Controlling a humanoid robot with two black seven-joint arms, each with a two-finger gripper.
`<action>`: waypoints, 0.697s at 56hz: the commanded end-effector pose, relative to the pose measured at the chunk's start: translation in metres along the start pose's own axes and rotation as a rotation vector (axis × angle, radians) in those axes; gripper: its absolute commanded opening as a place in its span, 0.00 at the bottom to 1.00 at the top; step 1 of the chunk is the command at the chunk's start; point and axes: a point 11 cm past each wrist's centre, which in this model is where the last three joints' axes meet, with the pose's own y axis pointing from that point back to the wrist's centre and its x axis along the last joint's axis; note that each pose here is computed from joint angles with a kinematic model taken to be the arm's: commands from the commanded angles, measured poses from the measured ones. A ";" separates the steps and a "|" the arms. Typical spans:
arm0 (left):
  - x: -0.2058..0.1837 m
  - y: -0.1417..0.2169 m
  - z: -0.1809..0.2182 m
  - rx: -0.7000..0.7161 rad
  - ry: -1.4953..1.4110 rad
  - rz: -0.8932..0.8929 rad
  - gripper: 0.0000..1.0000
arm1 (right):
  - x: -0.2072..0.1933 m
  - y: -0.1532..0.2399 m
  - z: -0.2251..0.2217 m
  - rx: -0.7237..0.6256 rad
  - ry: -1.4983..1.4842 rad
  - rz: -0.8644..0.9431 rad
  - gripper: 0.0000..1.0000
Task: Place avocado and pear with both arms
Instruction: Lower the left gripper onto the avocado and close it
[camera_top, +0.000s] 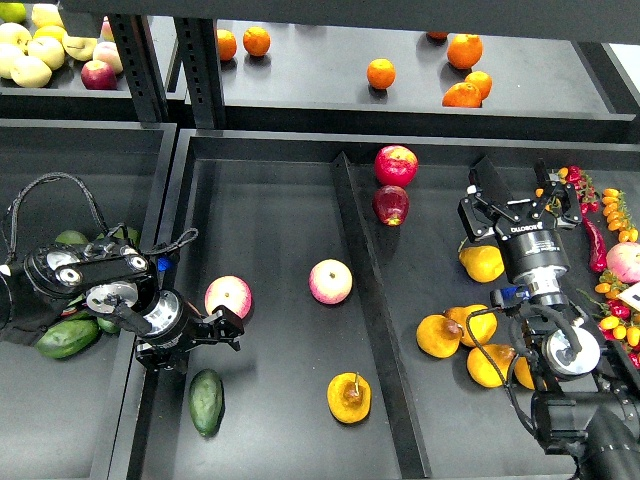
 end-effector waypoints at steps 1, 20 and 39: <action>-0.004 -0.002 0.003 -0.010 0.009 -0.014 1.00 | 0.000 0.000 0.000 0.000 0.000 -0.001 1.00; -0.010 -0.009 -0.006 0.023 -0.001 -0.026 1.00 | 0.000 0.000 0.000 0.001 -0.002 0.000 1.00; -0.026 -0.023 -0.003 0.016 0.013 -0.071 1.00 | 0.005 0.002 -0.001 0.005 -0.004 0.014 1.00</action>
